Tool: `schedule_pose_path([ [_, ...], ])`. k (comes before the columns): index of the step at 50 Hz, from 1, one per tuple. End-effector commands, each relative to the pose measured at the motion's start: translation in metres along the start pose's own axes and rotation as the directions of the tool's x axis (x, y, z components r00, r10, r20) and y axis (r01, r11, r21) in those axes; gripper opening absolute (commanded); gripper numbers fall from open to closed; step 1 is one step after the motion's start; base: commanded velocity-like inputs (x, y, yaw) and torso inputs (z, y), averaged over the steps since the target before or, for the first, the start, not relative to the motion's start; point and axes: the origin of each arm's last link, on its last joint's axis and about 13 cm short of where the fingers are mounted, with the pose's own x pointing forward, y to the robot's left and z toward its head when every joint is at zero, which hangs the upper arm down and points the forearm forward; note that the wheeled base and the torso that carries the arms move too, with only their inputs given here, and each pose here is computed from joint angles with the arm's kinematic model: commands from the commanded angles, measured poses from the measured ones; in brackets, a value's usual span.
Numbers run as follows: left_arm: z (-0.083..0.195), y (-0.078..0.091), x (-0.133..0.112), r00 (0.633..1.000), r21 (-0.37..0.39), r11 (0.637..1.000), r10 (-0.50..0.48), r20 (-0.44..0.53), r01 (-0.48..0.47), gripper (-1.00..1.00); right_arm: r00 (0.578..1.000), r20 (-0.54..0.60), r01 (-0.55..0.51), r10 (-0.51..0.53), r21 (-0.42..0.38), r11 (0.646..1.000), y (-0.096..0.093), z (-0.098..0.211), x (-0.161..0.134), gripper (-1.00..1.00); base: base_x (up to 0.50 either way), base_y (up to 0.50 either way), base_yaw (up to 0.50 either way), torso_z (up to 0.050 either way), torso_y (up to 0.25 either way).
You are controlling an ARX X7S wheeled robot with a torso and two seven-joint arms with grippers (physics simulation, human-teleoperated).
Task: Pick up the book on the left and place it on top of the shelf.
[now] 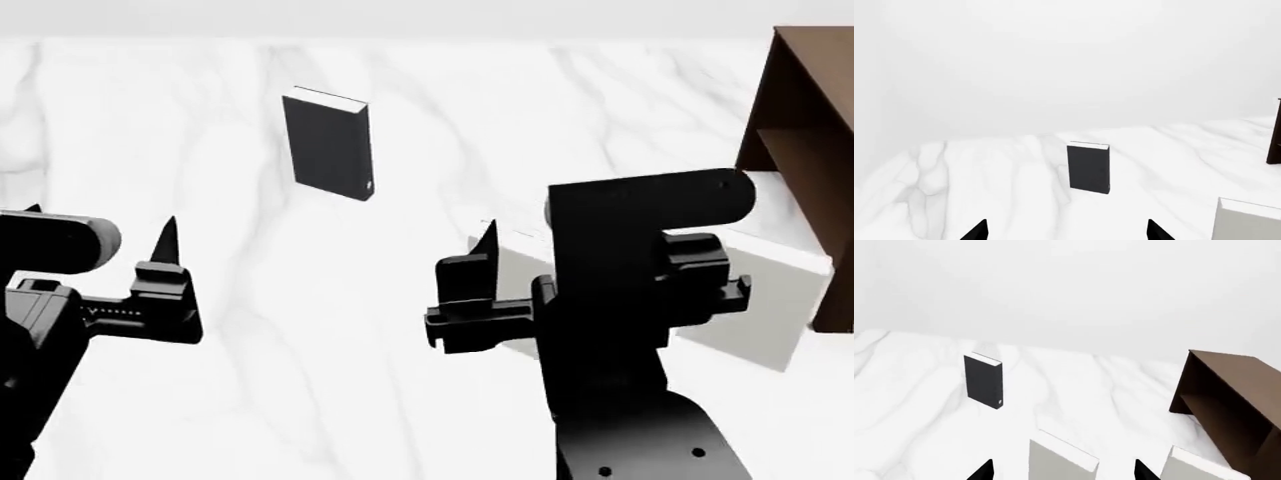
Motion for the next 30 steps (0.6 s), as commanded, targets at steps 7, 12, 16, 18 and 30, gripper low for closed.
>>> schedule_pose_path([
  [7, 0.019, 0.006, 0.002, 1.0, -0.016, 1.0, 0.015, 0.025, -0.014, 1.0, 0.999, -0.008, -0.051, 0.051, 0.04, 0.998, -0.003, 0.027, -0.003, 1.0, 0.5, 0.0, 0.0, 0.0, 0.0],
  [12, 0.02, 0.007, 0.004, 1.0, -0.017, 1.0, 0.019, 0.025, -0.019, 1.0, 0.999, -0.007, -0.05, 0.05, 0.037, 0.998, -0.003, 0.03, -0.002, 1.0, 0.5, 0.0, 0.0, 0.0, 0.0],
  [16, 0.021, 0.007, 0.004, 0.999, -0.017, 1.0, 0.022, 0.027, -0.022, 1.0, 0.999, -0.01, -0.051, 0.051, 0.044, 0.998, -0.004, 0.03, -0.001, 1.0, 0.5, 0.0, 0.0, 0.0, 0.004],
  [18, 0.021, 0.007, 0.004, 0.999, -0.016, 1.0, 0.023, 0.028, -0.023, 1.0, 0.998, -0.012, -0.054, 0.054, 0.049, 0.997, -0.004, 0.03, -0.001, 1.0, 0.5, 0.0, 0.0, 0.0, 0.0],
  [30, 0.021, 0.008, 0.003, 0.999, -0.017, 1.0, 0.026, 0.029, -0.026, 1.0, 0.999, -0.009, -0.044, 0.044, 0.038, 0.998, -0.006, 0.029, 0.0, 1.0, 0.5, 0.0, 0.0, 0.0, 0.002],
])
